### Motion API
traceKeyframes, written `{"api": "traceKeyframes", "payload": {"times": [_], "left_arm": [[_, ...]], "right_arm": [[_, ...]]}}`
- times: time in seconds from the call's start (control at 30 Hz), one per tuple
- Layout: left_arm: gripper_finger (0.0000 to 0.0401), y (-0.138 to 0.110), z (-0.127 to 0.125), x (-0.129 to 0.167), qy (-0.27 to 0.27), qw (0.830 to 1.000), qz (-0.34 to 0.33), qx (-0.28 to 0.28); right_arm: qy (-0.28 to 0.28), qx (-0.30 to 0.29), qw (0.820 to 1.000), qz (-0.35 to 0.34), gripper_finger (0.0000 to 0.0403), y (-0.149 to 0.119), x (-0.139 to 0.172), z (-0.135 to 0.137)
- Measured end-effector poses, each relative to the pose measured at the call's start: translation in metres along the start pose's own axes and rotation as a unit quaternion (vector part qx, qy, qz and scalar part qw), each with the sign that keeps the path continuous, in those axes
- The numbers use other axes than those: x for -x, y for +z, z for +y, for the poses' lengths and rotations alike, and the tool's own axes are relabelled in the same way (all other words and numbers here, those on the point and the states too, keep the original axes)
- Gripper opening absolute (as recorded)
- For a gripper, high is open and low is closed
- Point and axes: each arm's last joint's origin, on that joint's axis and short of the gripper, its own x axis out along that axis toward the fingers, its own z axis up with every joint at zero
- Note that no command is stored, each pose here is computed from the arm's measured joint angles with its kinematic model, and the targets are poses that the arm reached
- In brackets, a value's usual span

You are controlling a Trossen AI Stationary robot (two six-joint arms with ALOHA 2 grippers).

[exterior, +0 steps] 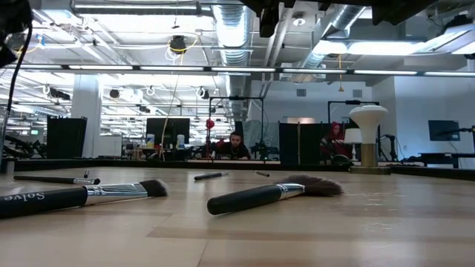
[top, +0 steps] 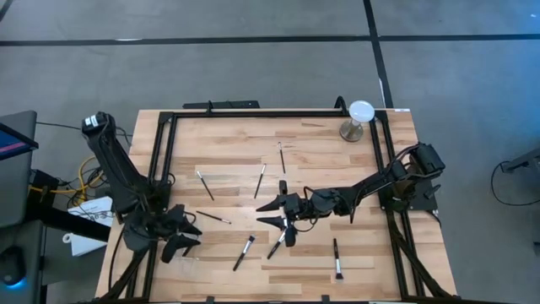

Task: Put items in baskets/containers
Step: Put the eyeshadow brush into the transparent organizer

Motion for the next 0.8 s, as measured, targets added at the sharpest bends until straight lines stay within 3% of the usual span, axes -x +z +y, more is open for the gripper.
{"api": "traceKeyframes", "payload": {"times": [0.17, 0.37, 0.47, 0.6, 0.8], "left_arm": [[0.0161, 0.033, -0.005, 0.005, -0.002, 0.998, -0.050, -0.041], [0.0148, 0.064, 0.007, -0.017, 0.094, 0.989, -0.094, -0.069], [0.0145, 0.075, 0.017, -0.035, 0.135, 0.986, -0.083, -0.058], [0.0142, 0.089, 0.029, -0.064, 0.178, 0.981, -0.052, -0.056], [0.0133, 0.116, 0.048, -0.104, 0.243, 0.967, -0.022, -0.076]], "right_arm": [[0.003, 0.003, 1.000, -0.006, 0.0113, 0.004, -0.001, 0.003], [0.000, 0.003, 1.000, 0.013, 0.0113, 0.023, 0.011, 0.007], [-0.061, 0.009, 0.996, 0.063, 0.0113, 0.030, 0.024, 0.011], [-0.163, -0.006, 0.976, 0.147, 0.0113, 0.028, 0.046, 0.012], [-0.207, -0.041, 0.952, 0.223, 0.0113, 0.023, 0.068, 0.014]]}}
